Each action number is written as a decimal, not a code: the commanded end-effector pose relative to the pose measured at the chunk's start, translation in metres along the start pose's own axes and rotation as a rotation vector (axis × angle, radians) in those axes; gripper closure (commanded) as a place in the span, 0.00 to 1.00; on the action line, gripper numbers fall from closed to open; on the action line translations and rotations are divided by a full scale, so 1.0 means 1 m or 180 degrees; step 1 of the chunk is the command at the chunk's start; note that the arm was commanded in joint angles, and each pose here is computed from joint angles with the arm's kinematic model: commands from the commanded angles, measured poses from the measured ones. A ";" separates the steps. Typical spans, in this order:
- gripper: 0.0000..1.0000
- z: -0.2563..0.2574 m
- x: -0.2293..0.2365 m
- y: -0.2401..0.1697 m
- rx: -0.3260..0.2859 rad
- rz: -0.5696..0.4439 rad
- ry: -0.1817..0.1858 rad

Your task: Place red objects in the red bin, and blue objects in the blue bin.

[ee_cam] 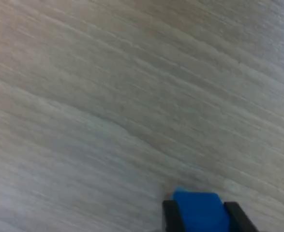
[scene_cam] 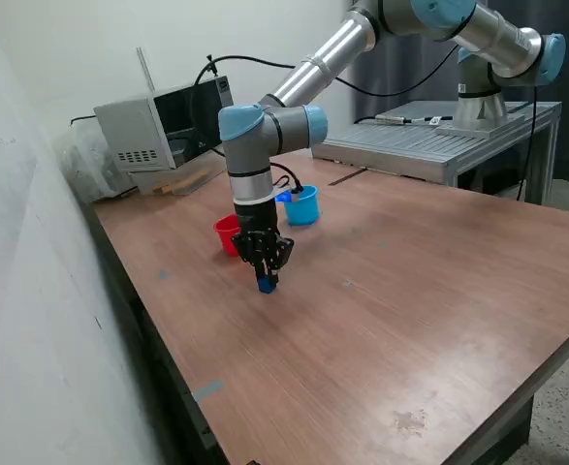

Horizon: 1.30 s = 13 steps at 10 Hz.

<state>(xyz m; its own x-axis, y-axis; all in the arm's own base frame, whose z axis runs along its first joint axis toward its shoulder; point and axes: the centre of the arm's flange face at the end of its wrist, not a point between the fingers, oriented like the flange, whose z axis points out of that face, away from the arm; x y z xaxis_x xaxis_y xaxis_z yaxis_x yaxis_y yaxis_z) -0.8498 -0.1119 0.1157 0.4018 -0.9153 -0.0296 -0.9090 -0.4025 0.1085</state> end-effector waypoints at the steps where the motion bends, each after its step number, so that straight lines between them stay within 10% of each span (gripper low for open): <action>1: 1.00 0.000 0.000 0.000 0.0001 0.0000 -0.0010; 6: 1.00 -0.078 0.002 -0.002 -0.0181 0.0007 -0.0127; 13: 1.00 -0.185 0.049 -0.136 0.0026 -0.0064 -0.0050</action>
<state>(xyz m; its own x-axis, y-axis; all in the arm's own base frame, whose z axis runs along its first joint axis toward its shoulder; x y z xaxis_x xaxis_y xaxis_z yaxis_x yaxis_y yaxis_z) -0.7132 -0.1062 0.2696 0.4149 -0.9088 -0.0452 -0.9028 -0.4173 0.1037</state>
